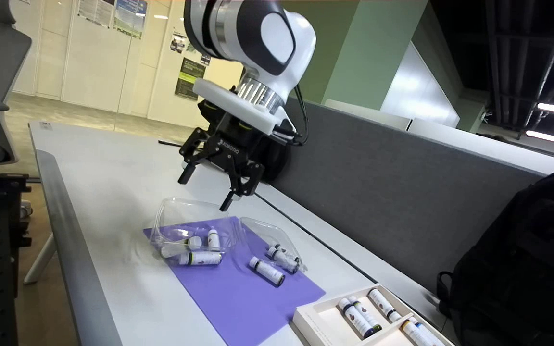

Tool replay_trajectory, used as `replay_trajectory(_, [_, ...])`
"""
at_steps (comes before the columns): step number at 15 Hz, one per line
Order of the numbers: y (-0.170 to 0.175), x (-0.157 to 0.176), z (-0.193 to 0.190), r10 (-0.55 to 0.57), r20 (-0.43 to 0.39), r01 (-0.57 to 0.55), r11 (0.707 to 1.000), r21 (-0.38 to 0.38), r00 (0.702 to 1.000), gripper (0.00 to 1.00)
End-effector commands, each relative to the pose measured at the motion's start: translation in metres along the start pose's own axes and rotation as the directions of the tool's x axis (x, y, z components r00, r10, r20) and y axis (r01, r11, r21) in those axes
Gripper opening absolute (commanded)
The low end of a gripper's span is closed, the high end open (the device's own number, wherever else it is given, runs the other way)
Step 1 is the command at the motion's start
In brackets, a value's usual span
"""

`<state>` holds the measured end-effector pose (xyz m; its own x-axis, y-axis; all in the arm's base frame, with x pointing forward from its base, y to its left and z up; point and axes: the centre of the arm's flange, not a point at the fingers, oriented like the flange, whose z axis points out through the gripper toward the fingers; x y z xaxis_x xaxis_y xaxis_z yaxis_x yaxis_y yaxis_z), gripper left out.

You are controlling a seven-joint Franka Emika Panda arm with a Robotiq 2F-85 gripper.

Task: Remove one bottle from the clear box and put back two more

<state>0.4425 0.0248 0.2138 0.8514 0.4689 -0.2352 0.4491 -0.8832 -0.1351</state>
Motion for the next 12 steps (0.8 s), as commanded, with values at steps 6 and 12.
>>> replay_trajectory(6, [0.025, 0.017, 0.04, -0.02, -0.016, 0.021, 1.0, 0.015, 1.0, 1.0])
replay_trajectory(12, [0.035, 0.023, 0.063, -0.019, 0.002, 0.018, 0.998, 0.057, 1.0, 1.0])
